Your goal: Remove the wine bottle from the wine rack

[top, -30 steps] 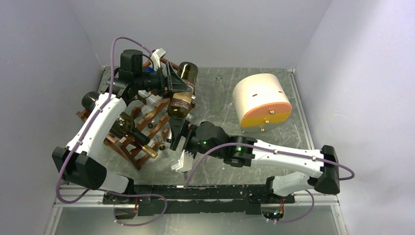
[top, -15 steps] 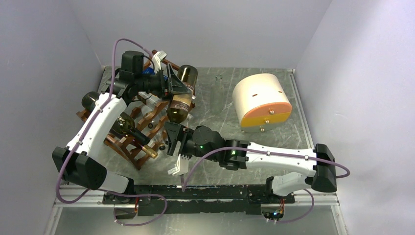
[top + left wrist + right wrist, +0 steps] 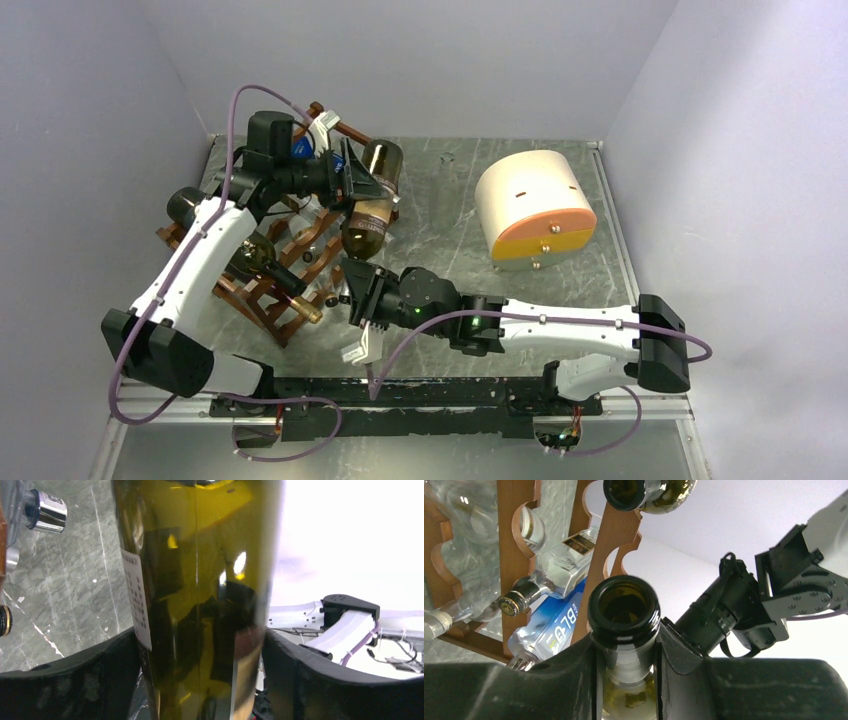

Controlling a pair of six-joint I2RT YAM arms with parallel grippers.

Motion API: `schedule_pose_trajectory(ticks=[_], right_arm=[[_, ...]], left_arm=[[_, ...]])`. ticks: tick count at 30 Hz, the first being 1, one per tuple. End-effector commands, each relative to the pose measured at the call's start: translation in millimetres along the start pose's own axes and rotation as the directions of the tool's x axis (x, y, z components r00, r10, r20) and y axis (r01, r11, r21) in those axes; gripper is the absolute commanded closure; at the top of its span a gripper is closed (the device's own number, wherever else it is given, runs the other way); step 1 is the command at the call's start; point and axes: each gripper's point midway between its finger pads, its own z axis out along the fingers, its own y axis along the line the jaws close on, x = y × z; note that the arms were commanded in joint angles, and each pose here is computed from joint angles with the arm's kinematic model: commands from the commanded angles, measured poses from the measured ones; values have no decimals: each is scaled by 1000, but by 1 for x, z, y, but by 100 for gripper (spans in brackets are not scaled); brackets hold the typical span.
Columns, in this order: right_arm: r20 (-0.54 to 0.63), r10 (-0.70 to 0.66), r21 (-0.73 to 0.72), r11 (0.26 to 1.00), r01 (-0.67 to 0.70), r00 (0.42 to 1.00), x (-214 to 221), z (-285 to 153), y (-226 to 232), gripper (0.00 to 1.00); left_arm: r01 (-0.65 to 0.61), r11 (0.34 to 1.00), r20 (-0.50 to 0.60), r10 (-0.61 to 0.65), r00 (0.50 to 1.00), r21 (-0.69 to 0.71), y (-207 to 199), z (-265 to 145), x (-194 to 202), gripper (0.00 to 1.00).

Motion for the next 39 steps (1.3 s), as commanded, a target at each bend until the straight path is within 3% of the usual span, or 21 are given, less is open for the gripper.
schedule_pose_trajectory(ticks=[1, 7, 13, 17, 20, 23, 26, 30, 33, 36, 39], right_arm=[[-41, 92, 187, 979, -82, 995, 13, -20, -40, 100], [-34, 137, 273, 954, -123, 990, 19, -37, -66, 100], [35, 278, 338, 901, -273, 960, 24, -67, -79, 100], [121, 449, 327, 824, -462, 885, 23, -87, -77, 100], [175, 677, 360, 632, -686, 715, 36, -102, -80, 100], [258, 850, 398, 340, -852, 460, 52, -112, -82, 100], [271, 928, 361, 150, -920, 258, 55, -111, -69, 100], [284, 959, 391, -102, -915, 14, 71, -119, -44, 100], [275, 958, 454, -200, -868, -77, 94, -125, -20, 100], [323, 919, 561, -378, -736, -225, 140, -135, 2, 100], [322, 915, 619, -399, -677, -245, 173, -137, 20, 100]], left_arm=[[-168, 976, 76, 158, 984, 140, -41, -19, 2, 2], [-194, 979, 118, 186, 975, 61, -33, -24, -3, 1], [-253, 966, 206, 260, 943, -59, -30, -41, -11, 1], [-319, 941, 287, 338, 896, -114, -44, -61, -21, 1], [-365, 916, 357, 401, 844, -167, -54, -80, -25, 1], [-403, 891, 362, 452, 815, -208, -57, -92, -22, 1], [-408, 883, 353, 467, 810, -233, -54, -99, -16, 1], [-408, 882, 346, 469, 812, -237, -49, -101, -6, 1], [-398, 886, 346, 460, 818, -237, -45, -101, -2, 1], [-393, 891, 335, 450, 828, -226, -43, -98, 1, 1], [-387, 895, 329, 443, 834, -224, -41, -98, 4, 1]])
